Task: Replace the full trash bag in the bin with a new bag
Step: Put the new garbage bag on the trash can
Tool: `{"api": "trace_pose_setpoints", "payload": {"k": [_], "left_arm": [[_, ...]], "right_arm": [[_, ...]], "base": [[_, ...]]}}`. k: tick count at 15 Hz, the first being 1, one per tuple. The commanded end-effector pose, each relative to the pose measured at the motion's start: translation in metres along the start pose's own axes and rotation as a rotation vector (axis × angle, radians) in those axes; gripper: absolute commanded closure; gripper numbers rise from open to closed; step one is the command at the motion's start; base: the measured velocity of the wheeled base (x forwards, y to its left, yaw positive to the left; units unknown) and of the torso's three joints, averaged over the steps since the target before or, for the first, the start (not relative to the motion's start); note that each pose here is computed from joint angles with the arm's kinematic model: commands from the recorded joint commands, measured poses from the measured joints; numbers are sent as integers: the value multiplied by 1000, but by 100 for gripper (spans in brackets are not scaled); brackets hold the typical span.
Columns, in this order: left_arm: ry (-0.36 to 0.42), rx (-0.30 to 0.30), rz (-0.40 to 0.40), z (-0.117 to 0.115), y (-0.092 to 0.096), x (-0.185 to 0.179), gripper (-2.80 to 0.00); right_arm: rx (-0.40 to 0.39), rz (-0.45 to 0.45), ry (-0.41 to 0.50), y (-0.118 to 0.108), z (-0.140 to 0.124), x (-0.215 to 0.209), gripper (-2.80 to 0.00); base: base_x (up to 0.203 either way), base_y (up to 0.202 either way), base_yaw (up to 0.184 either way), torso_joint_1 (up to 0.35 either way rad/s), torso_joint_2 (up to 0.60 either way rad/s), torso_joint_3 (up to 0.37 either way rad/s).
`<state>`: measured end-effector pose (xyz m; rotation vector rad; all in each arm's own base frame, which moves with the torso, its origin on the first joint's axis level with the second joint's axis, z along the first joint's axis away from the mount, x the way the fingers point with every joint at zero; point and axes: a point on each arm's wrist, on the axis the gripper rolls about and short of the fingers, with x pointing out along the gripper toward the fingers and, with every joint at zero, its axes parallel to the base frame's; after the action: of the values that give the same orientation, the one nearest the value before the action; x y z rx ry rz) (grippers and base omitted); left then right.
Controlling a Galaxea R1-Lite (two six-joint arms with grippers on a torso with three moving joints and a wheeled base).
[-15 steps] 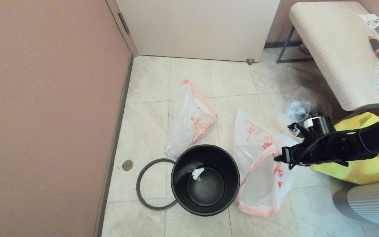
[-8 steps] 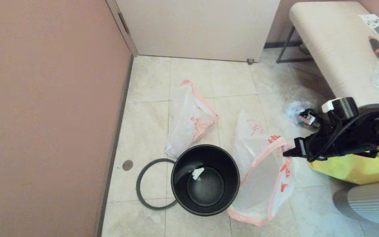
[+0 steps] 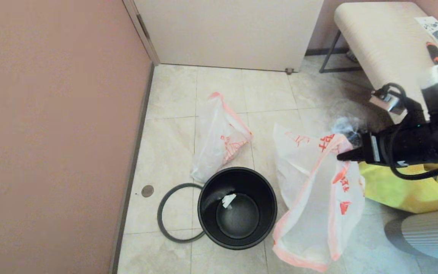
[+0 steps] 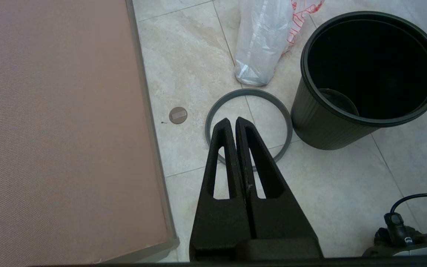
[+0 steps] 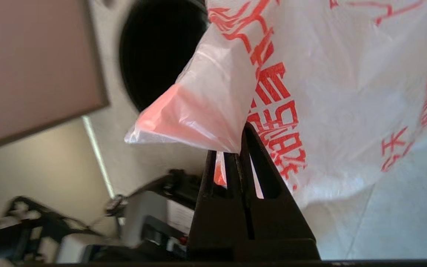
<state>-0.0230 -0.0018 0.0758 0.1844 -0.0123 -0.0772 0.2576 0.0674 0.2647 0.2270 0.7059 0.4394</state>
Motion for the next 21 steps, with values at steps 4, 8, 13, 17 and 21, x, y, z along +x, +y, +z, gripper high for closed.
{"api": "trace_pose_setpoints", "payload": {"k": [4, 8, 13, 17, 21], "left_arm": [[2, 1, -1, 0, 0, 0, 0], [3, 1, -1, -1, 0, 0, 0], [2, 1, -1, 0, 0, 0, 0], [3, 1, -1, -1, 0, 0, 0], [3, 1, -1, -1, 0, 0, 0]], "right_arm": [[-17, 165, -115, 67, -1, -100, 0], [-14, 307, -84, 108, -15, -118, 0], [-21, 421, -107, 144, -17, -125, 0], [-84, 533, -137, 177, -13, -96, 0], [-158, 605, -181, 206, -9, -52, 0]], "base": [[0, 0, 0, 0, 0, 0], [0, 0, 0, 0, 0, 0], [0, 0, 0, 0, 0, 0], [0, 0, 0, 0, 0, 0], [0, 0, 0, 0, 0, 0]]}}
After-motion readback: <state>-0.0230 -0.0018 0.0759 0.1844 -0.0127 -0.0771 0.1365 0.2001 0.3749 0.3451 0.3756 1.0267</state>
